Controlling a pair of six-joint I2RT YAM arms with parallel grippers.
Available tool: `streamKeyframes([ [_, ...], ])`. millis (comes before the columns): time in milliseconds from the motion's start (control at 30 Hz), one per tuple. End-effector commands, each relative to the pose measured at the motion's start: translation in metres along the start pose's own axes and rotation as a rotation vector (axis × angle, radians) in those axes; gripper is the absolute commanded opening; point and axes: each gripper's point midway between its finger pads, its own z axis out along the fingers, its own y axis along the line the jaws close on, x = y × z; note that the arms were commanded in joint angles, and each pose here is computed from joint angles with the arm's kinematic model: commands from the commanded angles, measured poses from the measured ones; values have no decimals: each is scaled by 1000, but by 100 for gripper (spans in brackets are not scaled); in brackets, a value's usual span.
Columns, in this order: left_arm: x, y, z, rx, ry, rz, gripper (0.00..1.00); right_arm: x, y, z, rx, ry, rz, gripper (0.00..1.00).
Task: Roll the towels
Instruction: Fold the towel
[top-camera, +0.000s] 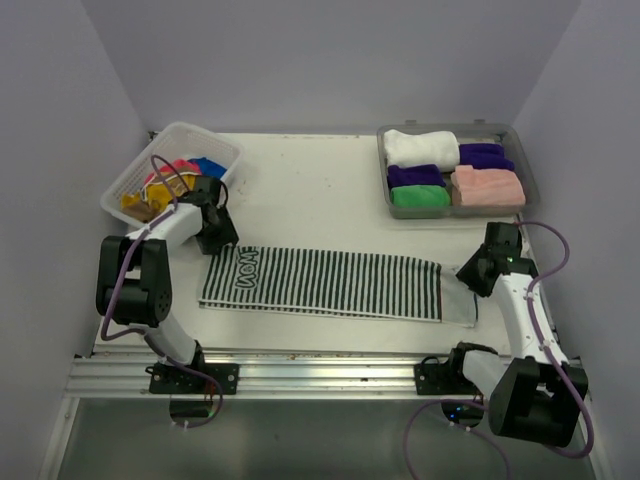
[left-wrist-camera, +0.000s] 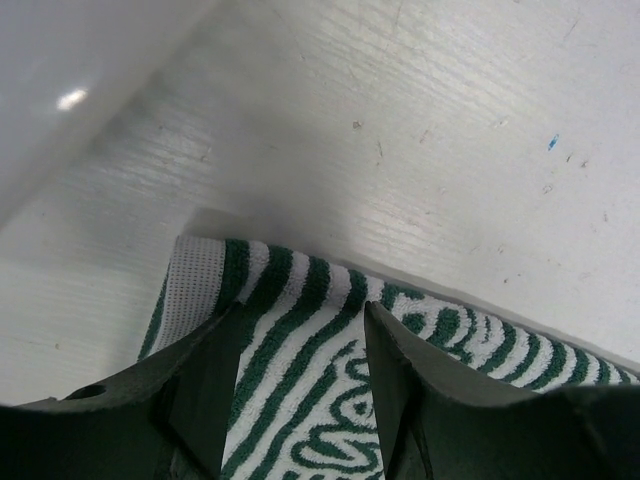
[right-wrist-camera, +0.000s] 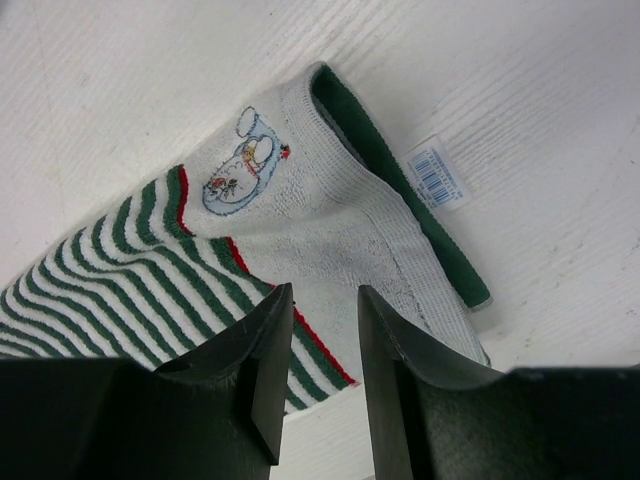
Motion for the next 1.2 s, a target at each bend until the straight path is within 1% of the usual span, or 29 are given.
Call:
streamKeyframes([
  [0,-17,-15,-12,39,-84,-2,55,-6,5,-12,-34,-18,-19,37],
  [100,-15,-24,-14,60,-101,-2,56,-7,6,-15,-40,-27,-18,38],
  [167,-6,-25,-7,69,-71,-8,56,-8,7,-15,-46,-30,-16,39],
  [267,14,-14,19,5,-18,-36,56,-5,6,-13,-44,-19,-16,39],
  [367,32,-11,33,-14,28,-46,55,-2,5,-12,-43,-8,-17,39],
  [467,26,-16,24,-15,-1,-34,55,-4,6,-14,-49,-18,-17,40],
  [567,2,-28,-5,16,-78,-22,56,-4,7,-14,-51,-15,-19,40],
  [600,-10,-35,-22,38,-113,-10,56,-5,8,-13,-51,-13,-19,41],
  [667,-20,-42,-46,59,-166,3,57,-4,9,-12,-52,-3,-22,41],
  [767,-26,-41,-69,69,-210,7,58,-3,10,-9,-54,3,-27,41],
  [867,-17,-28,-73,38,-202,13,59,-1,9,-7,-48,19,-36,42],
  [933,-2,-19,-67,19,-165,17,59,0,9,-5,-47,31,-42,44],
  [1000,12,-14,-62,30,-139,19,59,3,9,0,-33,61,-44,48],
  [1167,30,-6,-46,5,-86,29,59,10,7,17,21,149,-52,50],
])
